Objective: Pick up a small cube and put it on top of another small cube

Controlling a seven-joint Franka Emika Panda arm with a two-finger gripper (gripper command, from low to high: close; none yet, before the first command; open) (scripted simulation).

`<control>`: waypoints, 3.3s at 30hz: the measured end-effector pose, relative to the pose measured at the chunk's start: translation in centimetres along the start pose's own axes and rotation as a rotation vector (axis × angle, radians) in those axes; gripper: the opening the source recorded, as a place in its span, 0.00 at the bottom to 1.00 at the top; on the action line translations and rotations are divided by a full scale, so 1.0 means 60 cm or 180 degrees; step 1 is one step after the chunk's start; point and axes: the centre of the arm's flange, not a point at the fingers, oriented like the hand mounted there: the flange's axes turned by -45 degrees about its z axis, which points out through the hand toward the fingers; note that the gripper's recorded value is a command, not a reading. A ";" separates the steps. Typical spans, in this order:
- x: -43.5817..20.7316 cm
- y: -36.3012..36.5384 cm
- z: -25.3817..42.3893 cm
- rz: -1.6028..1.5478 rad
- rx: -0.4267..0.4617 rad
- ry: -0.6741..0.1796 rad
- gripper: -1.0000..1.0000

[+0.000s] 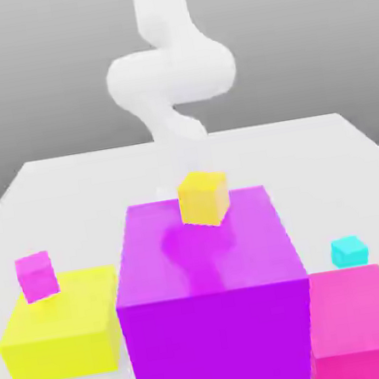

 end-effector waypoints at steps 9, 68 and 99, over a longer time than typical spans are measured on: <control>-0.077 -0.107 0.207 0.0073 0.0558 -0.0683 0.50; -0.744 -0.382 0.541 -0.0604 0.0015 -0.2344 0.00; -0.363 -0.169 0.392 -0.2422 0.1138 -0.2407 0.00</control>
